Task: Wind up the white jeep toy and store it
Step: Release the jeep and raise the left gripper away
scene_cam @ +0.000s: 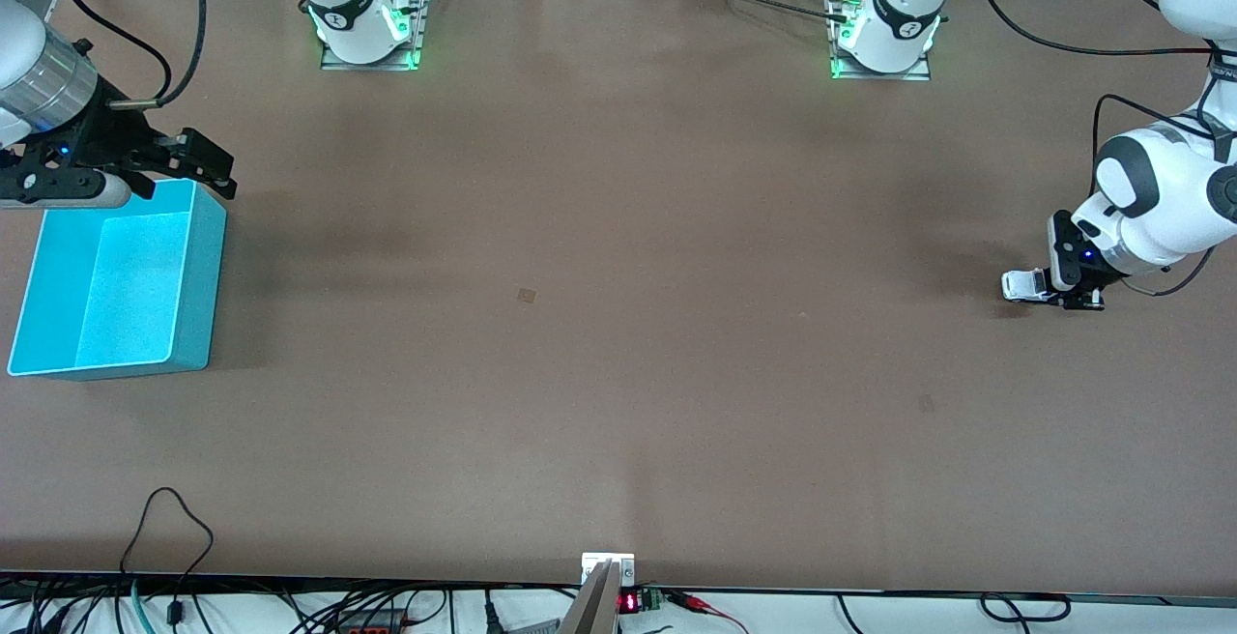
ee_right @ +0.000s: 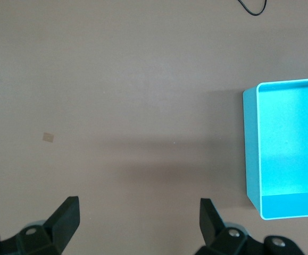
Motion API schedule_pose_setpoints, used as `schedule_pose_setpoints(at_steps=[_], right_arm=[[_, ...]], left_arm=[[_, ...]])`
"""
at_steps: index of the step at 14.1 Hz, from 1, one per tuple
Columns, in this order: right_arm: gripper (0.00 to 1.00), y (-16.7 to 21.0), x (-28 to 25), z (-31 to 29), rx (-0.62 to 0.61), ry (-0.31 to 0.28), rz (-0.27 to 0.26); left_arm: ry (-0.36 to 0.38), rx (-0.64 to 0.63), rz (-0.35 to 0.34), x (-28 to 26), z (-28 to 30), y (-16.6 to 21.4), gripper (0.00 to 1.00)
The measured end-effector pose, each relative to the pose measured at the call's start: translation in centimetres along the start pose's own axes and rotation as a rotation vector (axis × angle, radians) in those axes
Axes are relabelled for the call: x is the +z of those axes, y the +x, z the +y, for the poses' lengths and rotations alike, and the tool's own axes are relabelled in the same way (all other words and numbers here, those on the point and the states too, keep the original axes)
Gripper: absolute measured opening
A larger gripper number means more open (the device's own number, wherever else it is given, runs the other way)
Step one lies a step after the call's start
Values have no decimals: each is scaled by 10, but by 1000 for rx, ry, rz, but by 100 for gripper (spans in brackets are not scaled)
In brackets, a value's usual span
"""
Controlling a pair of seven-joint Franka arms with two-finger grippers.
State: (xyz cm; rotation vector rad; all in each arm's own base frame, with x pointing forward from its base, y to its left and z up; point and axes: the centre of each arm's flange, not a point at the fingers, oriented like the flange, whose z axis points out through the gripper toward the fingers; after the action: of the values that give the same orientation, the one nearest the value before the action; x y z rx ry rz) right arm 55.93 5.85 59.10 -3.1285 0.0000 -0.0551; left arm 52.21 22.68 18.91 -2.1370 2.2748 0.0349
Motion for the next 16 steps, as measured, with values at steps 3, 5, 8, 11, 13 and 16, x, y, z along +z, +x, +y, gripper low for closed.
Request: schedule_pose_setpoints(at_steps=[3, 5, 8, 11, 13, 16], right_arm=[[100, 0, 0, 0, 0, 0, 0], [100, 0, 0, 0, 0, 0, 0], [100, 0, 0, 0, 0, 0, 0], [100, 0, 0, 0, 0, 0, 0], [100, 0, 0, 0, 0, 0, 0], [100, 0, 0, 0, 0, 0, 0]], left_arm=[[-58, 13, 31, 8, -17, 2, 84], [-119, 40, 53, -11, -42, 10, 100], [-152, 36, 55, -41, -63, 22, 100], [-213, -5, 63, -67, -67, 33, 100], [-260, -28, 65, -89, -75, 44, 100], [-338, -127, 40, -120, -85, 67, 100]])
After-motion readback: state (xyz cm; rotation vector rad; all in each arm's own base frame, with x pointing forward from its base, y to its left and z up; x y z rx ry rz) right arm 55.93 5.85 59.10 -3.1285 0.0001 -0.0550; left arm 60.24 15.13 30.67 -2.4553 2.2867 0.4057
